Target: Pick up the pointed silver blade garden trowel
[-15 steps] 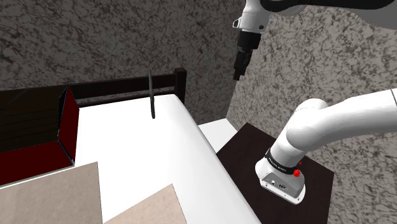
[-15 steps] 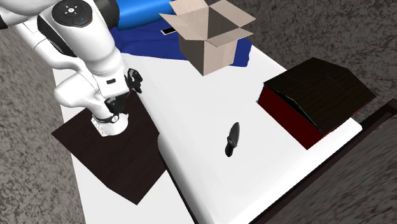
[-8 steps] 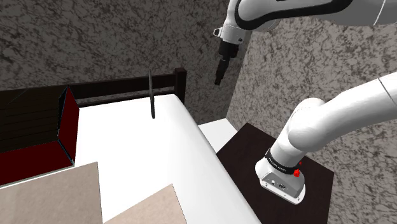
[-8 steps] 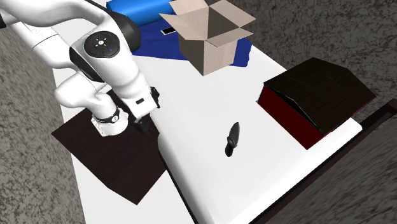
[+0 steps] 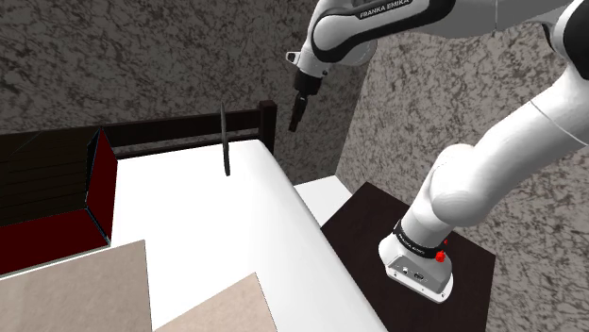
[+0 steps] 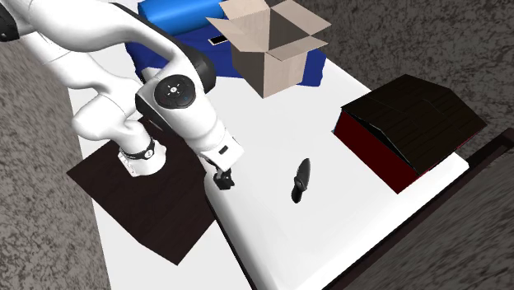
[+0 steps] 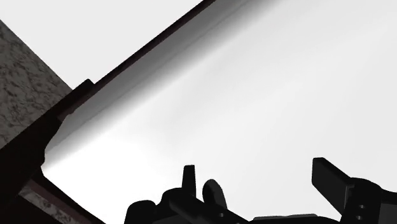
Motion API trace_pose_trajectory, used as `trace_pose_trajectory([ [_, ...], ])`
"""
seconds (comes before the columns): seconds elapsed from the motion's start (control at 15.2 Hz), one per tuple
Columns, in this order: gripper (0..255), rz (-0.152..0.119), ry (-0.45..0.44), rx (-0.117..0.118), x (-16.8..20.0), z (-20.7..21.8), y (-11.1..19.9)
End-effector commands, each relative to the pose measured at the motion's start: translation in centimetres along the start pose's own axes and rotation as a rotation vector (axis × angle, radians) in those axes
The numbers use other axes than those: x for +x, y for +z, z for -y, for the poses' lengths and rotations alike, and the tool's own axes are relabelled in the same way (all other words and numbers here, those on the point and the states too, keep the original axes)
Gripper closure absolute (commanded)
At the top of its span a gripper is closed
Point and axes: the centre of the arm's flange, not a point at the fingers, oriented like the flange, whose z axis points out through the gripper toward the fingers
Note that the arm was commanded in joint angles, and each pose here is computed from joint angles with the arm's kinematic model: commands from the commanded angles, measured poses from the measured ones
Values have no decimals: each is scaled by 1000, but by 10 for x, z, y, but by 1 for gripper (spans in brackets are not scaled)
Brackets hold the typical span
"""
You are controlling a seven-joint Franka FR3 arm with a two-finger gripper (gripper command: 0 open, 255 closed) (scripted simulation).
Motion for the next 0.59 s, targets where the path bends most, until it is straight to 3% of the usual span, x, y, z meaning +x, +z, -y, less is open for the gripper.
trace_pose_trajectory([
  [0.0,0,-27,-57,-2,18,-4,14],
  [0.53,0,-130,-276,-3,96,-14,63],
])
